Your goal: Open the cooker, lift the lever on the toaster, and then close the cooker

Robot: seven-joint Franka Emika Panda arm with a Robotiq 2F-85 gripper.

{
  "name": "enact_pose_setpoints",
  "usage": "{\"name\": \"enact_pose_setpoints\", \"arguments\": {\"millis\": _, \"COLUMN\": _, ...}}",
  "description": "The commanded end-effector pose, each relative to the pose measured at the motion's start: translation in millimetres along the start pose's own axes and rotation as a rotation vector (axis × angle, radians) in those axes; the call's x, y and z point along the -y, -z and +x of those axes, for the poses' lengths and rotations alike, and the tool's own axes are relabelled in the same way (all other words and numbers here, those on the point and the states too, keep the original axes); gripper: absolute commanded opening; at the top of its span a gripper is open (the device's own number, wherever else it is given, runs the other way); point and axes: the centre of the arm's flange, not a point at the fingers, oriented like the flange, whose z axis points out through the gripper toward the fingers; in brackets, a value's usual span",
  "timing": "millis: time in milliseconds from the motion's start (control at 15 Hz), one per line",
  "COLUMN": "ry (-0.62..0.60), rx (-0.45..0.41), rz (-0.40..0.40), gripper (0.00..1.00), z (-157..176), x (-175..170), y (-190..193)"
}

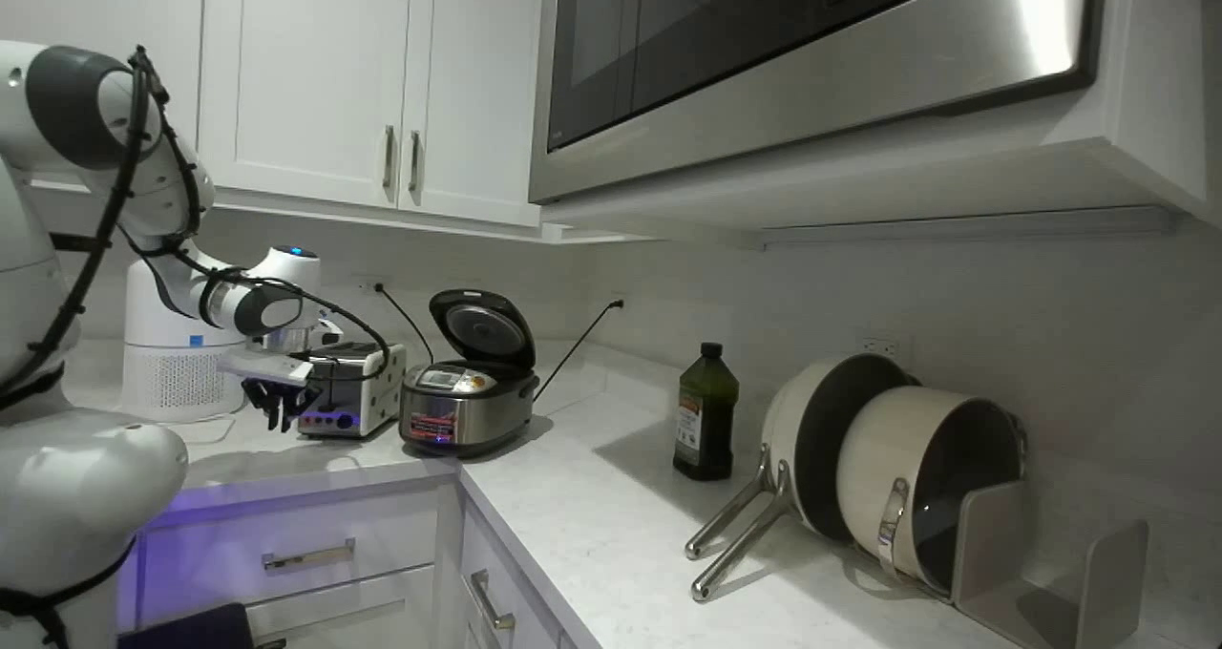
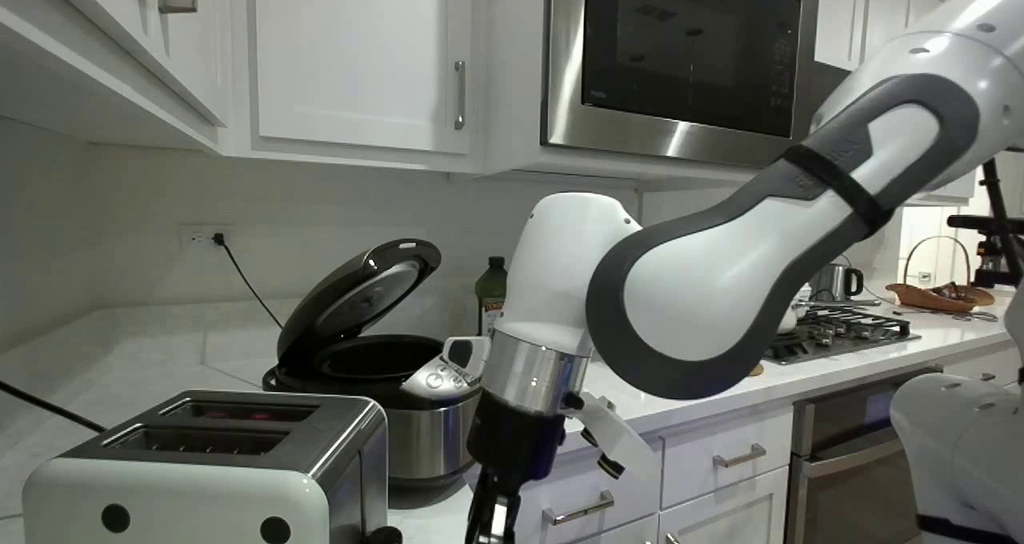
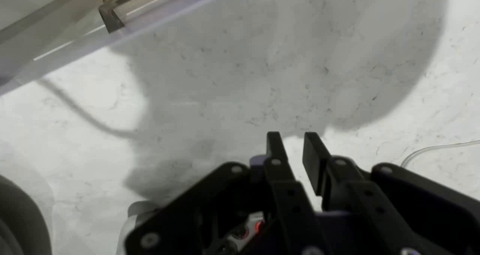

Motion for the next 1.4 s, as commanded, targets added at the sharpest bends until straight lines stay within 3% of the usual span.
{"name": "enact_pose_setpoints", "arguments": {"millis": 0, "ry": 0.011, "rx": -0.025, "rz": -0.001, "gripper": 0.0, "z": 36.0, "x": -2.4, "y": -10.8}}
{"name": "enact_pose_setpoints", "arguments": {"millis": 1000, "ry": 0.055, "rx": -0.068, "rz": -0.024, "gripper": 0.0, "z": 89.9, "x": -11.0, "y": -43.8}}
{"name": "enact_pose_setpoints", "arguments": {"millis": 1333, "ry": 0.071, "rx": -0.078, "rz": -0.018, "gripper": 0.0, "z": 84.7, "x": -8.7, "y": -41.3}}
